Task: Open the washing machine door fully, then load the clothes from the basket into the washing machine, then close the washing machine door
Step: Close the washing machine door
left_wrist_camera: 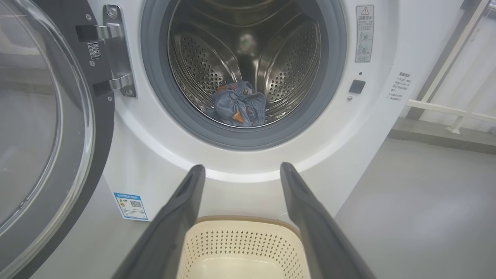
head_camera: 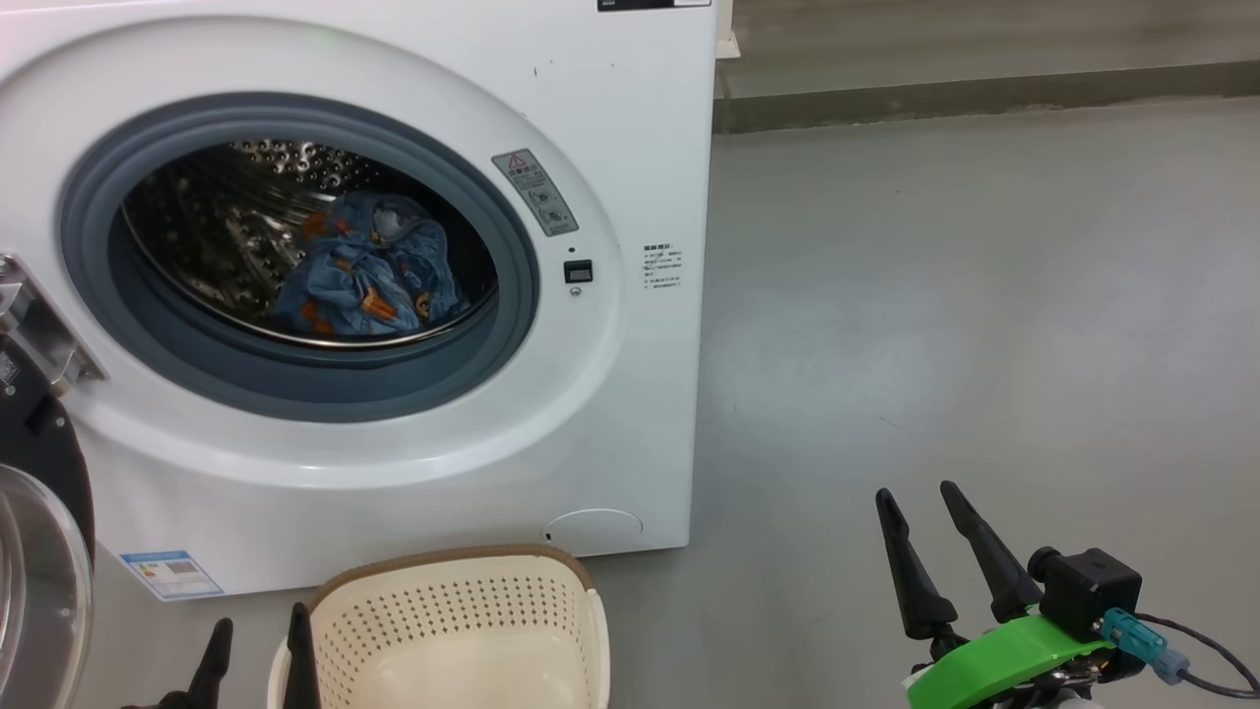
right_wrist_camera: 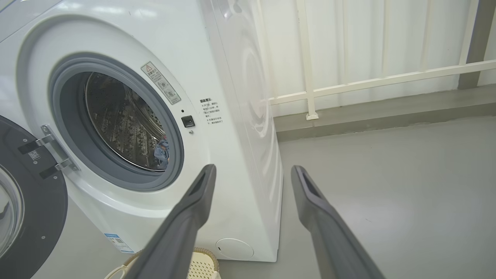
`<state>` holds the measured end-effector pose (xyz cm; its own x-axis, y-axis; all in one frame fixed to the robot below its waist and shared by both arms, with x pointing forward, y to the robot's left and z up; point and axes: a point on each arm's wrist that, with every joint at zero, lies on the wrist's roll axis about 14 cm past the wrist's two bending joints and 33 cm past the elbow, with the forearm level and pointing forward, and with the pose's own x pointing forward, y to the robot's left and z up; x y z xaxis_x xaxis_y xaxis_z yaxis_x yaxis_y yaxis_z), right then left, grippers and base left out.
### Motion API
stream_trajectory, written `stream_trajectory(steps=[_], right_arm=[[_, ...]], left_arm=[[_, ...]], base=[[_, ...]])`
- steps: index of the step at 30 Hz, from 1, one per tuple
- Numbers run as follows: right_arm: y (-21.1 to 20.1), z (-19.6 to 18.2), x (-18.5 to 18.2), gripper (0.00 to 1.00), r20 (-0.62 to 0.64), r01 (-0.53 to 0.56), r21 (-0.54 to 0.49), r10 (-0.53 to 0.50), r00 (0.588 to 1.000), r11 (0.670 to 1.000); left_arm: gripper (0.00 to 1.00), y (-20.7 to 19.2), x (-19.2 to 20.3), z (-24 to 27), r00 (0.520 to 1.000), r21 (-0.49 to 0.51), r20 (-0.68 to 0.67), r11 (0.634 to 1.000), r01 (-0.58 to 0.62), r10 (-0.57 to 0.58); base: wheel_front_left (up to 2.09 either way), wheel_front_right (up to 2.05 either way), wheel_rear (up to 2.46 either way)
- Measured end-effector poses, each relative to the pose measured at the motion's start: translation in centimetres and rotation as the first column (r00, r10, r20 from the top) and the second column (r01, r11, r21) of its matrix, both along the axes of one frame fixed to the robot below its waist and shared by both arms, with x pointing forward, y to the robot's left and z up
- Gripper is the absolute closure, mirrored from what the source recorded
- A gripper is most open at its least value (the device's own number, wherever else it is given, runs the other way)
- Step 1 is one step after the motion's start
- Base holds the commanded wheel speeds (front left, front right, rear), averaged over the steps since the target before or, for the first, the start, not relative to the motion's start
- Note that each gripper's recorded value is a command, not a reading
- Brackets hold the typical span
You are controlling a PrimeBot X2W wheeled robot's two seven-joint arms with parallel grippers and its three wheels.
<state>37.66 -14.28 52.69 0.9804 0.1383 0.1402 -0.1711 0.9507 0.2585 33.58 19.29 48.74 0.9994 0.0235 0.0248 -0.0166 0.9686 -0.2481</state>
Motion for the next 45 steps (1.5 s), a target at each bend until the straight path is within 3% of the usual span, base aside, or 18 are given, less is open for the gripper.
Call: stream_trajectory(steps=[20,45], right_arm=[[-0.1,-0.5,0.2,0.0,-0.013,0.002,0.0,-0.002,1.0,1.0],[0.1,-0.9,0.4,0.0,-0.025,-0.002,0.0,0.002,1.0,1.0]], left_arm=[[0.0,-0.1,-0.1,-1.3,0.999,-0.008,-0.038,1.0,0.01,-0.01],[0.0,-0.3,0.0,-1.6,0.999,0.001,-0.051,1.0,0.015,-0.015]], base=[[-0.11,0.11,0.0],[-1.56,1.57,0.0]])
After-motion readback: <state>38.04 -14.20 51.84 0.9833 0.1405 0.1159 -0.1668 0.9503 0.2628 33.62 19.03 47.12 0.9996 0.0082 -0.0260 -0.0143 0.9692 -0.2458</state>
